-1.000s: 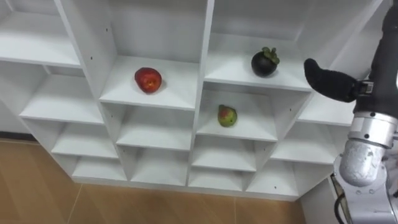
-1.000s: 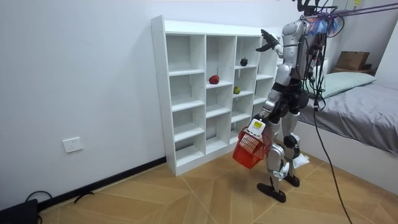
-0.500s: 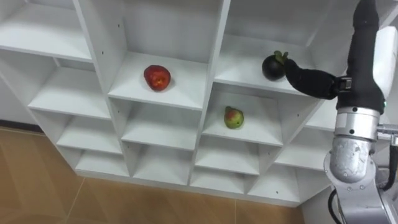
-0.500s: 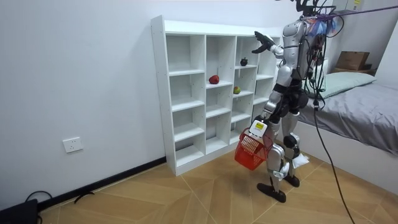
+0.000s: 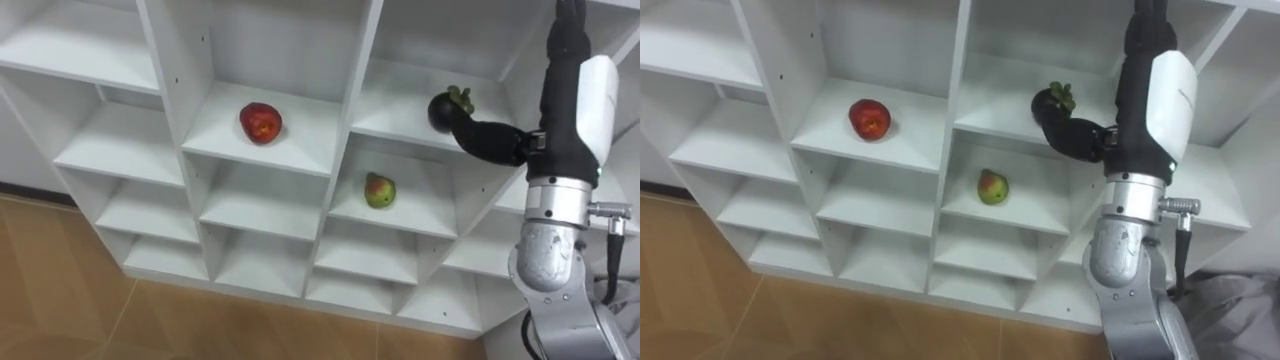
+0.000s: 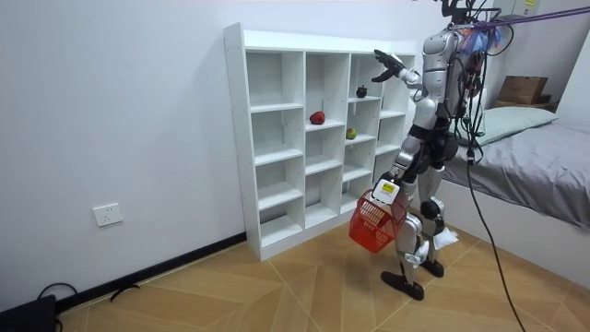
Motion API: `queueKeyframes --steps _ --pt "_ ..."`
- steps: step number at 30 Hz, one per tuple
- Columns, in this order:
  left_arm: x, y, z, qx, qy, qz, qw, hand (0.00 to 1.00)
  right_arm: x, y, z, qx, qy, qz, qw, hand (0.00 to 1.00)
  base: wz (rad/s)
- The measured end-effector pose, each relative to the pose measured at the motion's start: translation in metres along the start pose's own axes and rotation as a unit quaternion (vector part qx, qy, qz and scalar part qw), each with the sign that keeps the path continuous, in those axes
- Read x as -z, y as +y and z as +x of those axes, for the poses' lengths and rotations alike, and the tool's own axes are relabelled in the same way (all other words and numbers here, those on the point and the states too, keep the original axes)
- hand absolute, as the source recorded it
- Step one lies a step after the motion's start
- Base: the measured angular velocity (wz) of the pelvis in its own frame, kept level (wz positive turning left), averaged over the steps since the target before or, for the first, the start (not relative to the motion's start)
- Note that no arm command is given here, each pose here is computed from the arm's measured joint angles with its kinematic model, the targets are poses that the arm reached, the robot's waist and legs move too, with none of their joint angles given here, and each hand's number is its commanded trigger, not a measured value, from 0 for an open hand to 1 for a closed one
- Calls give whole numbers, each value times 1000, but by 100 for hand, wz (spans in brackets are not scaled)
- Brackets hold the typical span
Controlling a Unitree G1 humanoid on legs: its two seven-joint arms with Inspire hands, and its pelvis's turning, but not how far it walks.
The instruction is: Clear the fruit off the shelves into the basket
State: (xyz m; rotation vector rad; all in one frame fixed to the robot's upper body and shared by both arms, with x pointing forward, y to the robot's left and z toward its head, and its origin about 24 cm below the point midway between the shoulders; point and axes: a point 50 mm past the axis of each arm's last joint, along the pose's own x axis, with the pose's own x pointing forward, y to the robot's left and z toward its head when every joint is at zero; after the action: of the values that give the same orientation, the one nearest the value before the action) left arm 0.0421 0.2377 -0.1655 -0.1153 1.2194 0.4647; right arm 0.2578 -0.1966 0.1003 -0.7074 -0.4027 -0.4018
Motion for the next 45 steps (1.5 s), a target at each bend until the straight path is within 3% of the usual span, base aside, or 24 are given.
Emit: queueKeyframes --steps 13,19,26,45 --pt "-1 -2 0 16 -2 4 1000 100 17 13 6 -16 20 3 1000 0 3" --pt "-1 -4 -1 22 -7 7 1000 100 52 25 -4 -60 148 58 985 0 10" --pt "1 -4 -1 22 -7 7 1000 100 61 26 -7 -47 198 117 972 0 11" --pt "-1 -4 -1 3 -9 16 1000 100 62 32 -8 -36 212 128 968 0 2"
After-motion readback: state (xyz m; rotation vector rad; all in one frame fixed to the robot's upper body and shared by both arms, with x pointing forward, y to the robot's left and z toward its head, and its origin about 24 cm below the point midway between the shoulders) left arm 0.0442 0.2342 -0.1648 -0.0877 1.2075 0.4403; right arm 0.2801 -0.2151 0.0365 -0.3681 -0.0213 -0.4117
